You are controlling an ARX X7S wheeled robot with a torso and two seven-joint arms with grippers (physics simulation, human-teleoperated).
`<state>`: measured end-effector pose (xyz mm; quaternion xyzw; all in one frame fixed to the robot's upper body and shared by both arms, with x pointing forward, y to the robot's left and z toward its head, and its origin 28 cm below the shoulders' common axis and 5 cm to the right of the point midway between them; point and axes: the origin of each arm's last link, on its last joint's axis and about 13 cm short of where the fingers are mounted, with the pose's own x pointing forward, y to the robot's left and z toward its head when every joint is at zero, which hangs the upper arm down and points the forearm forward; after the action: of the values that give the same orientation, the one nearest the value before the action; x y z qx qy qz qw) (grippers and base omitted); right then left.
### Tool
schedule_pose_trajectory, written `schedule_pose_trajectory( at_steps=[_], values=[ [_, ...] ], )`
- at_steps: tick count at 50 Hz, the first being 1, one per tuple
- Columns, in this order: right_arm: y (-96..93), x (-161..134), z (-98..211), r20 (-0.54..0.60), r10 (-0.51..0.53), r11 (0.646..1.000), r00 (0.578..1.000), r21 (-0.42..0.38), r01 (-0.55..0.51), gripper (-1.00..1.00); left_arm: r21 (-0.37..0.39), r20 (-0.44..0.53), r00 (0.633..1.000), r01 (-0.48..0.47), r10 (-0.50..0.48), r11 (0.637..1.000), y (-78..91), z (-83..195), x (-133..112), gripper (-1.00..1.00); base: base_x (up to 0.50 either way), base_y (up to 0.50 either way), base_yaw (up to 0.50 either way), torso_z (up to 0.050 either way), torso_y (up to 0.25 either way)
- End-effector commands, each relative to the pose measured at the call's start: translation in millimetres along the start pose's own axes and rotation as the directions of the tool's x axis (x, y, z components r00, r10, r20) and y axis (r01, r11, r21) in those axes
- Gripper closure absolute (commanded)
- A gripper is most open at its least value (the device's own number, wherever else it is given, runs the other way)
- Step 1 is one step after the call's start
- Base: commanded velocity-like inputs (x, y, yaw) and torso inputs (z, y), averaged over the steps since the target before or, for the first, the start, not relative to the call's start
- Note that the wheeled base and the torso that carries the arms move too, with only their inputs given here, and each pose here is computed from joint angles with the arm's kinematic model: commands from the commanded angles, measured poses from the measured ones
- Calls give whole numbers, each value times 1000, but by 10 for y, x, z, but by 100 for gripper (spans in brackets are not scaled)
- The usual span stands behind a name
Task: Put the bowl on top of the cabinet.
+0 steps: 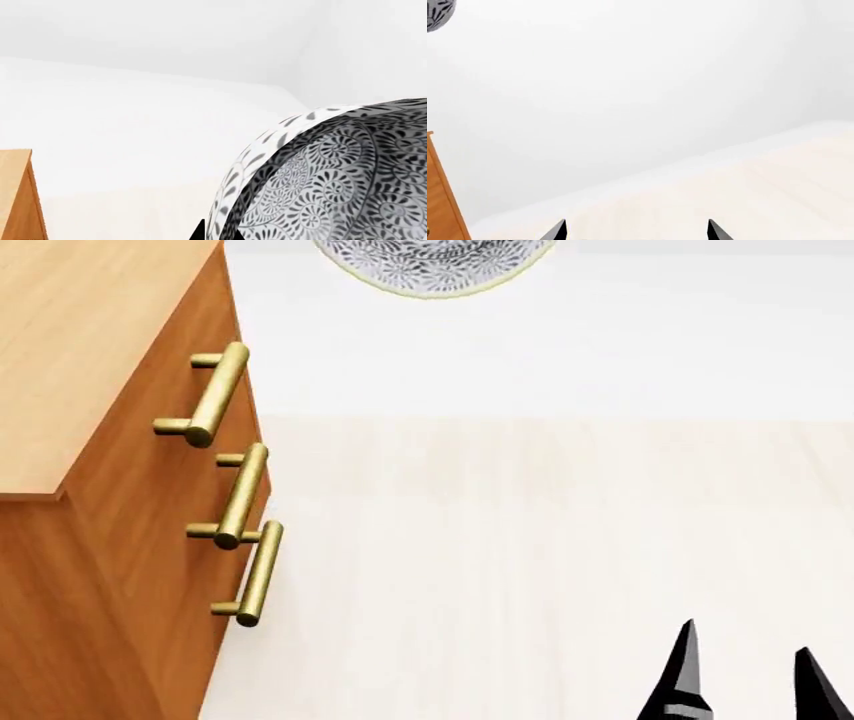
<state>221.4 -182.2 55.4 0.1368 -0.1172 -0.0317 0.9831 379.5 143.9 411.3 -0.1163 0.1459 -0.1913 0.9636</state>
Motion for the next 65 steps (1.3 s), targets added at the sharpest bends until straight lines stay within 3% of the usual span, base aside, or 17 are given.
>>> schedule_pose_trajectory(
  at_steps=[1,9,17,23,28,30,38,39,40,42,45,49,51,55,57,61,65],
  values=[
    [-44,60,-27,-16,-31,1000,999,-4,31,-100,-114,62,998,-17,25,993,112,177,-100,100,0,0,0,0,0],
    [-66,75,-27,-14,-53,999,998,-11,53,-100,-254,98,995,5,20,967,210,234,-140,100,0,0,0,1,1],
    [-53,51,-11,-9,-43,999,999,-13,43,-100,-415,126,991,14,42,910,288,300,-185,100,0,0,0,0,0],
    [-74,38,10,-1,-50,999,999,-3,50,-100,-567,117,988,-19,104,824,279,423,-266,100,0,0,0,0,0],
    [-80,37,14,-3,-45,999,999,5,45,-100,-588,117,985,-37,130,808,271,470,-299,100,0,0,0,0,0],
    [-69,45,2,-11,-36,999,999,7,36,-100,-666,118,980,-39,158,745,305,489,-283,100,0,0,0,0,0],
    [-65,13,27,3,-39,999,999,6,39,-100,-703,88,969,-104,230,704,371,488,-271,100,0,0,0,0,1],
    [-65,6,30,4,-37,999,999,8,37,-100,-705,26,960,-179,278,686,377,489,-283,100,0,0,0,0,0],
    [-64,4,30,4,-36,999,999,7,36,-100,-720,71,965,-124,251,683,376,503,-279,100,0,0,0,0,0],
    [-57,5,24,1,-33,999,999,6,33,-100,-680,104,964,-110,244,725,356,522,-301,100,0,0,0,0,0],
    [-52,11,18,-1,-32,999,999,5,32,-100,-733,29,961,-167,276,659,361,532,-306,100,0,0,0,0,0],
    [-53,10,19,-2,-30,1000,1000,8,30,-100,-761,-47,881,-337,471,555,417,570,-282,100,0,0,0,0,0],
    [-50,12,15,-4,-28,1000,1000,8,28,-100,-789,-38,879,-318,475,526,423,578,-266,100,0,0,0,0,0],
    [-40,14,8,-6,-24,1000,1000,4,24,-100,-786,-60,841,-372,537,494,427,590,-260,100,0,0,0,0,0],
    [-40,18,6,-7,-26,1000,1000,4,26,-100,-791,-52,846,-359,530,495,420,601,-266,100,0,0,0,0,0],
    [-41,26,1,-9,-29,1000,1000,4,29,-100,-779,-115,781,-454,614,432,458,592,-253,100,0,0,0,0,3],
    [-42,30,-2,-10,-30,1000,999,4,30,-100,-795,-143,773,-461,618,394,496,583,-245,100,0,0,0,0,0]
  ],
)
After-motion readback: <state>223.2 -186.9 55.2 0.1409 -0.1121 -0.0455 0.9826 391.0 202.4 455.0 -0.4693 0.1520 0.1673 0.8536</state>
